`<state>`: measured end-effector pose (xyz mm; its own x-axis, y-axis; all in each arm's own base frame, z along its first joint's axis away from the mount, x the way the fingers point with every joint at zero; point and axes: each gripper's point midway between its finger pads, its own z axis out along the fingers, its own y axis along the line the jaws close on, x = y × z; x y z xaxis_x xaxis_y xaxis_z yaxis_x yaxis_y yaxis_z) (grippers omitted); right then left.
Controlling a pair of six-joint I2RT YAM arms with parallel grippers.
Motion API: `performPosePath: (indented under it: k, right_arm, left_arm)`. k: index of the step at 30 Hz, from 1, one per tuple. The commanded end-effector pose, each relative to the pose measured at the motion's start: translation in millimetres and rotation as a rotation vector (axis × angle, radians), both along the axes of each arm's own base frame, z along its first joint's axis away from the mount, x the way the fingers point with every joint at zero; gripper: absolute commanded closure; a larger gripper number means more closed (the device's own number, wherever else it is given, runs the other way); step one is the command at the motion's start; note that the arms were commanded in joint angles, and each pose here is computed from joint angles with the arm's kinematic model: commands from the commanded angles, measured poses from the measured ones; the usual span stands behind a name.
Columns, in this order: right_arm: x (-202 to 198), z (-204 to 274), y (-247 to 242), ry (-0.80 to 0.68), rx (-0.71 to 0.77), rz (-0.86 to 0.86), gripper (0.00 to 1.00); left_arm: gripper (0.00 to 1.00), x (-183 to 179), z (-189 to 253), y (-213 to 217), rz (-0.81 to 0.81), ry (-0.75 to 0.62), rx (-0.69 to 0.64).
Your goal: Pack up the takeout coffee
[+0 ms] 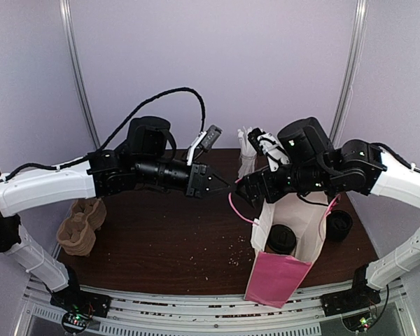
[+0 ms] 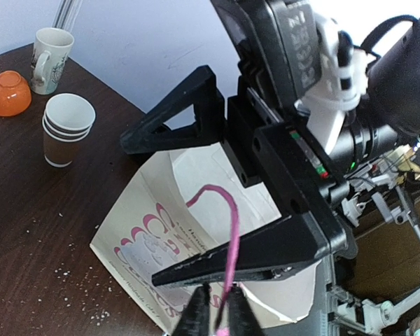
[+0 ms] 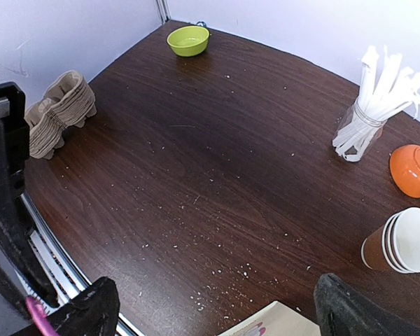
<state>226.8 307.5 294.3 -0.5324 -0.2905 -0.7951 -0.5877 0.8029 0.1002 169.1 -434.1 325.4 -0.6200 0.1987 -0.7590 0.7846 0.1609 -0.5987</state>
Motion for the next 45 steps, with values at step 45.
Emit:
performPosePath:
  k: [45]
  right_arm:
    - [37, 244, -106, -0.653, 0.87, -0.463, 0.0]
  left_arm:
    - [1.0, 33, 48, 13, 0.128, -0.29, 0.06]
